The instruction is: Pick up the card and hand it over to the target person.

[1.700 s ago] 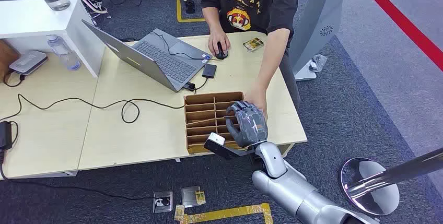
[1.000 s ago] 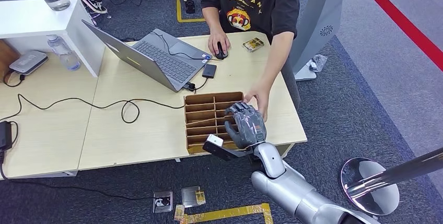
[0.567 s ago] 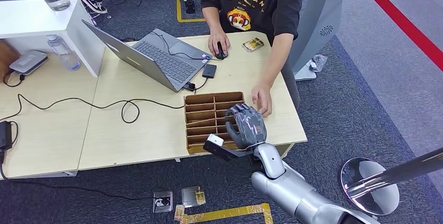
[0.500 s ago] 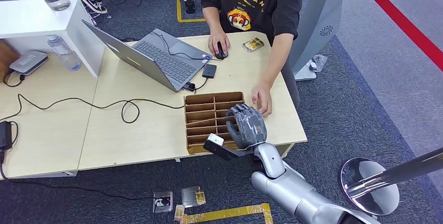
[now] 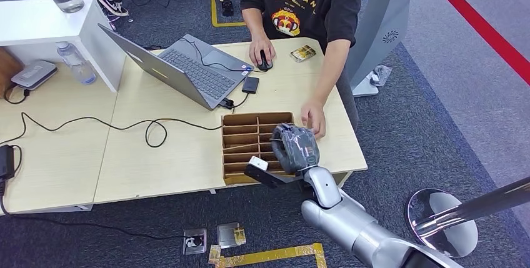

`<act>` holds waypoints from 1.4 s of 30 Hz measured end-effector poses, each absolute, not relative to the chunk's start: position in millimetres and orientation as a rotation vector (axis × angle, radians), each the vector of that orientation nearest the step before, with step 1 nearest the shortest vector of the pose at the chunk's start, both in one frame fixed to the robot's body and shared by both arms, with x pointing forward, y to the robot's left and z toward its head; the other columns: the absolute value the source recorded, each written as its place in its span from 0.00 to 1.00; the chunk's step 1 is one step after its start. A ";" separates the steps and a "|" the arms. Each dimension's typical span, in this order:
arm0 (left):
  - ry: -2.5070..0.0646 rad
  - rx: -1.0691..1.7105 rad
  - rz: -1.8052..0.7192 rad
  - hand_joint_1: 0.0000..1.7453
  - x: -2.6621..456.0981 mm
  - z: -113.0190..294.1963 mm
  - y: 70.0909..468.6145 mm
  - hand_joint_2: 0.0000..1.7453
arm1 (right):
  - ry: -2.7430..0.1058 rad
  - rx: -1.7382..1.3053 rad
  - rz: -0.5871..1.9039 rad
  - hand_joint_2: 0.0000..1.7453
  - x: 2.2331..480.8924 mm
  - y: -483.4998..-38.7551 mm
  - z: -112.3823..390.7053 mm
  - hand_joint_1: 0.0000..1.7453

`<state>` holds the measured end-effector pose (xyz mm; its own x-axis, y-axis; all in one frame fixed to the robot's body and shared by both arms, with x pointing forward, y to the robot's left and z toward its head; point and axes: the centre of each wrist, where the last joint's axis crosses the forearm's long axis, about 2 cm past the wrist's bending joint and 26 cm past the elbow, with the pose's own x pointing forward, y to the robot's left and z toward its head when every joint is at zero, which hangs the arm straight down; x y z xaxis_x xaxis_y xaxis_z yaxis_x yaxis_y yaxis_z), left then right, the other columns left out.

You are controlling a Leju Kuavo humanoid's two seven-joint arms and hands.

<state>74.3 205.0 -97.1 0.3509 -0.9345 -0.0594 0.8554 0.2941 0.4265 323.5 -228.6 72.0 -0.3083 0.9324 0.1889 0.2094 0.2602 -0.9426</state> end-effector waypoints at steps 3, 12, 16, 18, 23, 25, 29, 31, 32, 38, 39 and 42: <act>-0.216 0.422 -1.206 0.00 74.3 -97.1 204.9 0.00 | -1.794 -1.089 1.035 1.00 324.5 -226.5 89.4 1.00; -0.219 0.424 -1.207 0.00 74.4 -96.8 203.7 0.00 | -1.959 -1.137 0.890 1.00 334.9 -215.7 132.6 1.00; -0.221 0.424 -1.200 0.00 74.5 -96.6 203.0 0.00 | -1.963 -1.130 0.898 1.00 344.4 -207.5 136.0 1.00; -0.224 0.424 -1.205 0.00 74.5 -96.6 202.8 0.00 | -1.949 -1.128 0.906 1.00 349.9 -205.0 135.9 1.00; -0.235 0.425 -1.241 0.00 77.6 -96.0 202.6 0.00 | -1.887 -1.135 0.948 1.00 364.0 -203.2 132.9 1.00; -0.238 0.424 -1.252 0.00 79.5 -95.7 202.5 0.00 | -1.858 -1.139 0.976 1.00 370.9 -201.8 131.6 1.00; -0.244 0.423 -1.265 0.00 82.1 -95.1 201.8 0.00 | -1.793 -1.151 1.034 1.00 385.7 -196.4 131.1 1.00; -0.248 0.422 -1.268 0.00 82.4 -95.0 201.5 0.00 | -1.771 -1.155 1.049 1.00 390.0 -194.4 131.2 1.00; -0.249 0.422 -1.269 0.00 82.5 -94.9 201.4 0.00 | -1.762 -1.157 1.055 1.00 391.5 -193.6 131.3 1.00; -0.260 0.422 -1.271 0.00 82.0 -94.7 200.5 0.00 | -1.752 -1.186 1.024 1.00 396.3 -191.0 137.6 0.24; -0.262 0.422 -1.270 0.00 81.8 -94.6 200.2 0.00 | -1.762 -1.189 1.008 1.00 396.0 -191.1 139.2 0.06; -0.265 0.427 -1.271 0.00 81.1 -94.7 199.9 0.00 | -1.802 -1.190 0.956 1.00 393.5 -192.3 143.9 0.00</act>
<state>81.1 199.9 -94.7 0.2807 -0.9589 -0.0418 0.8624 0.2328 0.4495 393.5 -192.3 143.9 -0.2767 0.9425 0.1876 0.3727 0.2852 -0.8831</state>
